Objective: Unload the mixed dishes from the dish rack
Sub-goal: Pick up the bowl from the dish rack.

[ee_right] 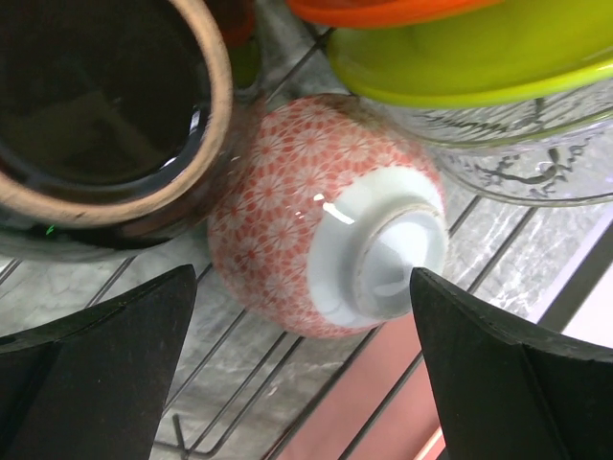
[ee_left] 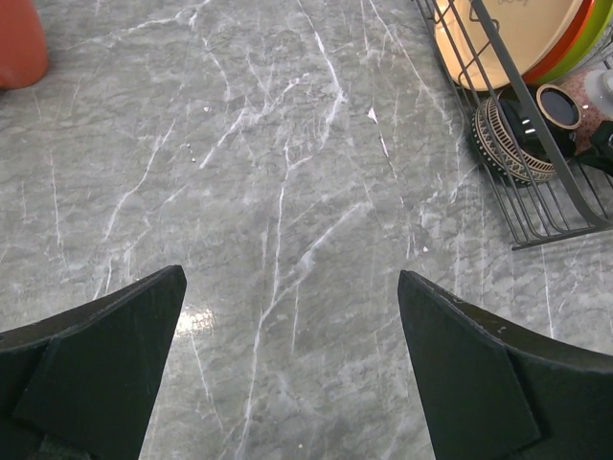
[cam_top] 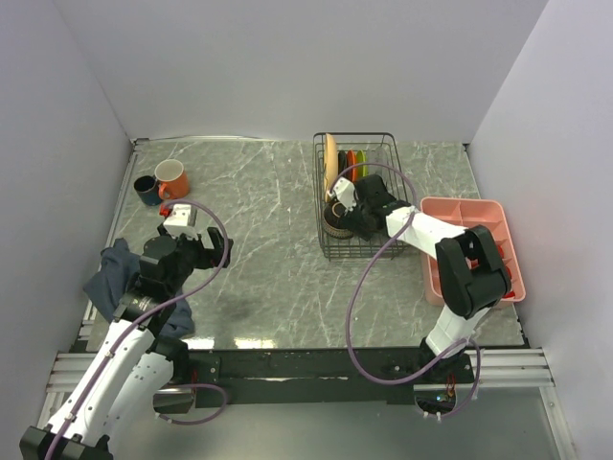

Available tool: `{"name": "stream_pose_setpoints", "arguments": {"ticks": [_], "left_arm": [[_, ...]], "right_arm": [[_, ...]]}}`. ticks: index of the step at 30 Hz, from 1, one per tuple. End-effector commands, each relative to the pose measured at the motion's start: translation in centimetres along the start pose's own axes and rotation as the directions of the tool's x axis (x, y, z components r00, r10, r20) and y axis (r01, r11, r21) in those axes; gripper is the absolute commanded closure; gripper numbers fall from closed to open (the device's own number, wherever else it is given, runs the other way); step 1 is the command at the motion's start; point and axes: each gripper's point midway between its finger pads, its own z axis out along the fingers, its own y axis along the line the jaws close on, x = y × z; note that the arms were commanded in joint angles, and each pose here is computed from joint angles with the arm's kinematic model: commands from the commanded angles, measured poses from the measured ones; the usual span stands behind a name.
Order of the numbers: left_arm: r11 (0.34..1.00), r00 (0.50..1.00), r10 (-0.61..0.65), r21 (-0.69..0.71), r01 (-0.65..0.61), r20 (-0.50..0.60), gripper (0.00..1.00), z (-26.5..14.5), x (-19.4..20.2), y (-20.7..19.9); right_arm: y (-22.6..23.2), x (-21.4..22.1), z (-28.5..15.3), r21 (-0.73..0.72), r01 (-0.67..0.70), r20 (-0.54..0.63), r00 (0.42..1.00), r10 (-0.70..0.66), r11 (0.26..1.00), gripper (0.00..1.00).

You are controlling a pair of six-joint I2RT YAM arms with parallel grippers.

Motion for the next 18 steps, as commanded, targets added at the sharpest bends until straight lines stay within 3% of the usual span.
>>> {"name": "stream_pose_setpoints", "arguments": {"ticks": [1, 18], "left_arm": [[1.0, 0.999, 0.018, 0.0, -0.018, 0.036, 0.01, 0.2, -0.8, 0.0], [1.0, 1.0, 0.018, 0.001, -0.018, 0.02, 0.0, 0.5, -0.5, 0.0]], "right_arm": [[-0.3, 0.2, 1.0, 0.055, 0.006, -0.006, 1.0, -0.006, 0.998, 0.0], [0.9, 0.9, 2.3, 0.075, 0.008, -0.061, 0.998, -0.004, 0.997, 0.0]]}}
